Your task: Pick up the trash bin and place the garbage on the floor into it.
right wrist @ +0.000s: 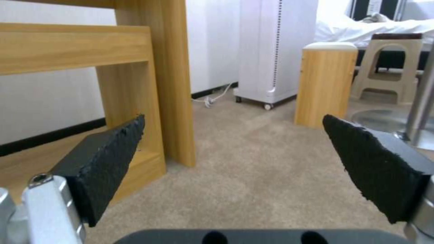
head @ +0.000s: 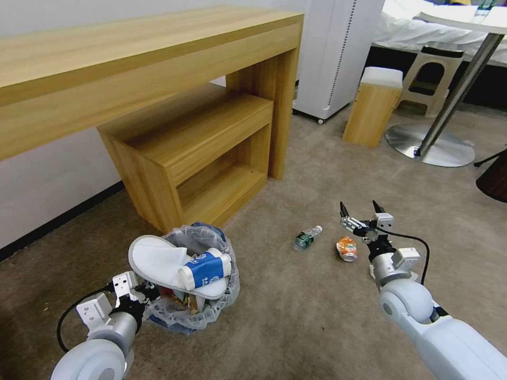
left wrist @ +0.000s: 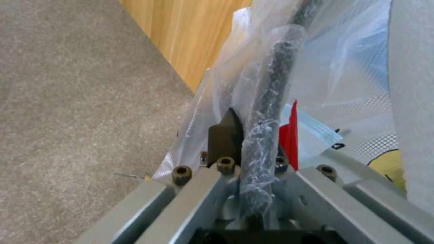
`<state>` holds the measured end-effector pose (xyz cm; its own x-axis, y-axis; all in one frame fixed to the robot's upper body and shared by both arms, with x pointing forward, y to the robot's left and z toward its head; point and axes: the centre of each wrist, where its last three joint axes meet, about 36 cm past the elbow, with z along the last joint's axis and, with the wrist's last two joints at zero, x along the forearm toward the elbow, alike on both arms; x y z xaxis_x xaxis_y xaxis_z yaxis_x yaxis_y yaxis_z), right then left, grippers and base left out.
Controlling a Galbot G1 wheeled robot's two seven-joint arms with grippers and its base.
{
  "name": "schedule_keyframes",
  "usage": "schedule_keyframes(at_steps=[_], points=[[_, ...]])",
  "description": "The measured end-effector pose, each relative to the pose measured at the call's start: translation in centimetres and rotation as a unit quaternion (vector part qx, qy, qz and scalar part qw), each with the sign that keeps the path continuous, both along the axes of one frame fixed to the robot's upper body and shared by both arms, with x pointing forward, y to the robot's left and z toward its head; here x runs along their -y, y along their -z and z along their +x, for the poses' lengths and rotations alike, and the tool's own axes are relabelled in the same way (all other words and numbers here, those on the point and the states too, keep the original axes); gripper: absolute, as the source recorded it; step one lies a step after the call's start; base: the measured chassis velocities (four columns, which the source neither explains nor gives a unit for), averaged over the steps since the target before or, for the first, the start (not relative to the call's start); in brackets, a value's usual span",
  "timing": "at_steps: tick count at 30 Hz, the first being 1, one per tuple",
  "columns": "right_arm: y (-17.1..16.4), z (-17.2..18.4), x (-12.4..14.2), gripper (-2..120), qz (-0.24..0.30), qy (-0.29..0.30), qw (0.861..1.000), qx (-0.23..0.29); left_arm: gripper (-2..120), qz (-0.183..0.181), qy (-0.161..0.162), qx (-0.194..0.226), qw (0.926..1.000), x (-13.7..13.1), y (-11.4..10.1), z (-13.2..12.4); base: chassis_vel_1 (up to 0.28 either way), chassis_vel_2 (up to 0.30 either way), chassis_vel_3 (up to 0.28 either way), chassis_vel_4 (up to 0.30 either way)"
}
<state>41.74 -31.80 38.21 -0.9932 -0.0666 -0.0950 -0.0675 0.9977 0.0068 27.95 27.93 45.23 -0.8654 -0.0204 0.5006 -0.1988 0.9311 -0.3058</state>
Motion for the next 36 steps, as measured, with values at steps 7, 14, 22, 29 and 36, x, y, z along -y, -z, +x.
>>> schedule_keyframes(at_steps=[7, 14, 22, 29, 36], points=[[0.2, 0.0, 0.3, 100, -0.001, -0.001, 1.000, 0.004, 0, 0.000, -0.001, 0.000, 1.0000, 0.0, 0.0, 0.0, 0.000, 0.000, 0.000, 0.000], [0.3, 0.0, 0.4, 100, -0.001, -0.005, 1.000, 0.008, 0, -0.001, -0.002, 0.001, 1.0000, 0.0, 0.0, 0.0, 0.000, 0.000, 0.000, 0.000], [0.9, 0.4, 0.4, 100, 0.004, -0.007, 1.000, 0.029, 0, -0.001, -0.003, 0.004, 1.0000, 0.0, -0.1, 0.0, -0.006, -0.002, -0.004, -0.003], [1.3, 1.2, 0.0, 100, -0.003, -0.009, 0.998, 0.055, 0, -0.004, -0.009, 0.009, 0.9999, -0.1, 0.0, 0.2, 0.000, 0.000, 0.000, 0.000], [1.5, 1.9, -0.3, 100, -0.007, -0.010, 0.997, 0.071, 0, -0.002, -0.013, 0.010, 0.9999, -0.4, -0.1, 0.2, 0.000, 0.000, 0.000, 0.000]])
